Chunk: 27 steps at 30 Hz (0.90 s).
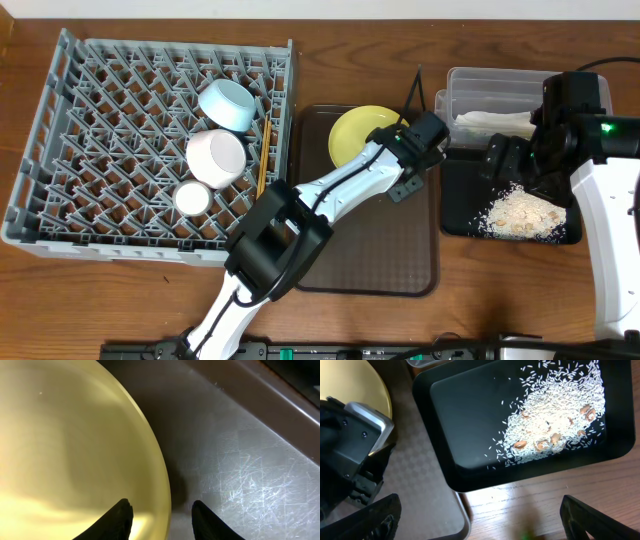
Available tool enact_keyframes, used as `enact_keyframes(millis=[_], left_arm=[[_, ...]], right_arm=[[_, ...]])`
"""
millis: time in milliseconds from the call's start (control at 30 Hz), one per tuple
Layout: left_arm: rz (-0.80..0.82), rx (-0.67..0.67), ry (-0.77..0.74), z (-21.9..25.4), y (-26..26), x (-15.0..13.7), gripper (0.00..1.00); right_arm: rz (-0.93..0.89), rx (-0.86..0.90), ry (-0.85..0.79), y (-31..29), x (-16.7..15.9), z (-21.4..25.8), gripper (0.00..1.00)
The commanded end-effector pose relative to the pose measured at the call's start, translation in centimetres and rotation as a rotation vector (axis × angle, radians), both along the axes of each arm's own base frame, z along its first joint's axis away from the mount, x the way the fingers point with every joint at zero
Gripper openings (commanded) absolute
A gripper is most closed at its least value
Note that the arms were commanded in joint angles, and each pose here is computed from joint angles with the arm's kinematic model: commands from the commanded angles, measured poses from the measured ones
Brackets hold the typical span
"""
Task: Sort waste into correct bins and load items into the dishwasher
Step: 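Grip the yellow plate's edge with the left gripper and tilt it up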
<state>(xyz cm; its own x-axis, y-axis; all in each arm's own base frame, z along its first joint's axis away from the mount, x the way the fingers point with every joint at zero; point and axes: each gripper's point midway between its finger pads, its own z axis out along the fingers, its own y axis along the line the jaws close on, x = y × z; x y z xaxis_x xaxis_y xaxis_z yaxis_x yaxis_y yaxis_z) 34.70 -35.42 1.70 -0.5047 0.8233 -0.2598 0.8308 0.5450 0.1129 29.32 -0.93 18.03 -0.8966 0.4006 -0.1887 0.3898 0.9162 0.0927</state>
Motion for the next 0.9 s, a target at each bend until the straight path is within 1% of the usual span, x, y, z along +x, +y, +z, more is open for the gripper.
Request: enact_keyframes(millis=[0, 167, 233, 300, 367, 400, 433, 567, 867], left_arm=[[0.000, 0.046, 0.025, -1.9, 1.2, -0.7, 0.42], [0.000, 0.062, 0.040, -2.6, 1.7, -1.2, 0.42], [0.000, 0.066, 0.044, -2.8, 1.9, -1.3, 0.35], [0.000, 0.070, 0.047, -2.8, 2.0, -1.4, 0.25], [0.001, 0.072, 0.049, -2.8, 2.0, -1.4, 0.19], [0.000, 0.072, 0.049, -2.8, 2.0, -1.4, 0.19], [0.001, 0.072, 0.049, -2.8, 2.0, -1.4, 0.14], [0.001, 0.074, 0.051, -2.8, 2.1, -1.5, 0.08], [0.000, 0.094, 0.070, -2.3, 2.5, -1.9, 0.08]], right_arm=[[0.003, -0.003, -0.021, -0.3, -0.1, 0.6, 0.99], [0.003, -0.003, -0.020, -0.3, -0.1, 0.6, 0.99], [0.003, -0.003, -0.020, -0.3, -0.1, 0.6, 0.99], [0.003, -0.003, -0.018, -0.3, -0.2, 0.6, 0.99], [0.003, -0.002, -0.018, -0.3, -0.2, 0.6, 0.99], [0.003, -0.002, -0.018, -0.3, -0.2, 0.6, 0.99], [0.003, -0.002, -0.018, -0.3, -0.2, 0.6, 0.99], [0.003, -0.002, -0.018, -0.3, -0.2, 0.6, 0.99], [0.003, -0.003, -0.018, -0.3, -0.2, 0.6, 0.99]])
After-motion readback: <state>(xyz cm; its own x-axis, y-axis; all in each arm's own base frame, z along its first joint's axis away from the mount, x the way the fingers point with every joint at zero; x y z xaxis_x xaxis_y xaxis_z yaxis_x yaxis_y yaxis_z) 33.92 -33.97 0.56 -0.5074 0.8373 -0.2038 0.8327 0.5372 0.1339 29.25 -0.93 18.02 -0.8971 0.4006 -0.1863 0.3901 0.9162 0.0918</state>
